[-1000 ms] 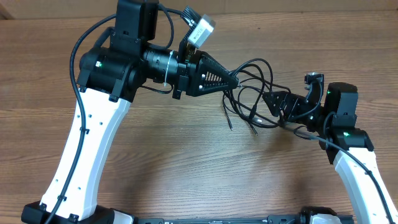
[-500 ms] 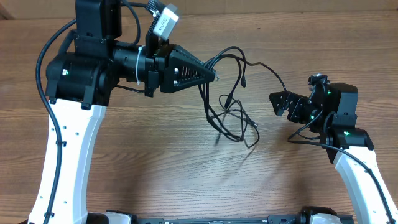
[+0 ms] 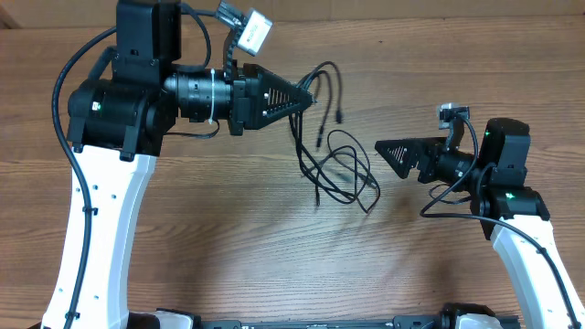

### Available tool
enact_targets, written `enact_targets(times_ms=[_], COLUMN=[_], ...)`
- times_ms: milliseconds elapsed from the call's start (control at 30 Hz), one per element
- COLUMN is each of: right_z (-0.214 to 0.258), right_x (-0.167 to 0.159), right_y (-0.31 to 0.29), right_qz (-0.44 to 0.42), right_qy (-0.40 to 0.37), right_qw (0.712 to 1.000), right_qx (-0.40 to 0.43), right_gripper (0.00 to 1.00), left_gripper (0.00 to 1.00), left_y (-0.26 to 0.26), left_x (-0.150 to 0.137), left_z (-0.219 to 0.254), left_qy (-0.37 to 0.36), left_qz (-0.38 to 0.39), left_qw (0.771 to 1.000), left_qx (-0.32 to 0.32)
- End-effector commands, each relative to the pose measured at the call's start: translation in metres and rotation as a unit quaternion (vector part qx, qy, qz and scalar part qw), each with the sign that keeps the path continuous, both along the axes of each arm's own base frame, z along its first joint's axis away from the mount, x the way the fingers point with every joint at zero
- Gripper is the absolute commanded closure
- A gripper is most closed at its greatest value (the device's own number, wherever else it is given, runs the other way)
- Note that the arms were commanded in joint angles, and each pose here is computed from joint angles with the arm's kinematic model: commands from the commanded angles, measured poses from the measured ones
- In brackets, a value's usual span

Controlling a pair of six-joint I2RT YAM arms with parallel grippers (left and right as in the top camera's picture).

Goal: Untangle cables

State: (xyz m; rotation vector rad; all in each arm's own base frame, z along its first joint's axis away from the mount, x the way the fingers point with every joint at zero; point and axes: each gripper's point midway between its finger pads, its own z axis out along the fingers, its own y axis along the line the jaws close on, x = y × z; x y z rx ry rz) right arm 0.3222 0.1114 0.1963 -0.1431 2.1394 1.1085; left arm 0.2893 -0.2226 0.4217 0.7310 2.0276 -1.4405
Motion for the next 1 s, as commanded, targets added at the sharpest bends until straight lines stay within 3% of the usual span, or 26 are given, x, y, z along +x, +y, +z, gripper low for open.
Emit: enact_targets(times_ms=[0, 167, 333, 433, 600, 633, 700, 733, 767, 867, 967], right_z=[0.018, 0.019, 0.019, 0.019, 0.017, 0.017, 0.014, 0.012, 0.011, 0.011, 0.01], right_x=[-0.017, -0.018, -0.018, -0.018, -0.019, -0.019, -0.018, -0.018, -0.017, -0.018, -0.018], right_y=[0.017, 0.018, 0.018, 0.018, 0.018, 0.017, 0.016, 0.015, 0.015, 0.015, 0.015], right_qz=[0.072, 0.074, 0.074, 0.074, 0.074, 0.072, 0.066, 0.062, 0.061, 0.06, 0.06], right_qy=[-0.022, -0.021, -0.021, -0.021, -0.017, -0.015, -0.009, -0.006, -0.004, -0.001, 0.0], right_qw=[0.996, 0.996, 0.996, 0.996, 0.996, 0.996, 0.997, 0.997, 0.997, 0.997, 0.997], right_qx=[0.05, 0.052, 0.052, 0.052, 0.052, 0.051, 0.047, 0.045, 0.044, 0.044, 0.044], right_gripper=[0.0, 0.0, 0.0, 0.0, 0.0, 0.0, 0.0, 0.0, 0.0, 0.0, 0.0], left_gripper=[0.96, 0.96, 0.96, 0.96, 0.94, 0.86, 0.48, 0.37, 0.34, 0.09, 0.02], left_y=[0.031, 0.098, 0.149, 0.158, 0.16, 0.16, 0.16, 0.16, 0.159, 0.159, 0.158], left_x=[0.036, 0.065, 0.062, 0.058, 0.058, 0.059, 0.059, 0.06, 0.06, 0.06, 0.06], left_z=[-0.027, -0.074, -0.098, -0.105, -0.113, -0.114, -0.116, -0.116, -0.117, -0.117, -0.118], left_qy=[-0.002, 0.059, 0.124, 0.142, 0.148, 0.149, 0.15, 0.151, 0.152, 0.153, 0.154], left_qz=[0.145, 0.342, 0.471, 0.489, 0.489, 0.488, 0.487, 0.487, 0.486, 0.484, 0.484], left_qw=[0.983, 0.902, 0.812, 0.791, 0.786, 0.785, 0.785, 0.785, 0.785, 0.786, 0.786], left_qx=[0.111, 0.256, 0.322, 0.339, 0.349, 0.35, 0.352, 0.352, 0.352, 0.352, 0.353])
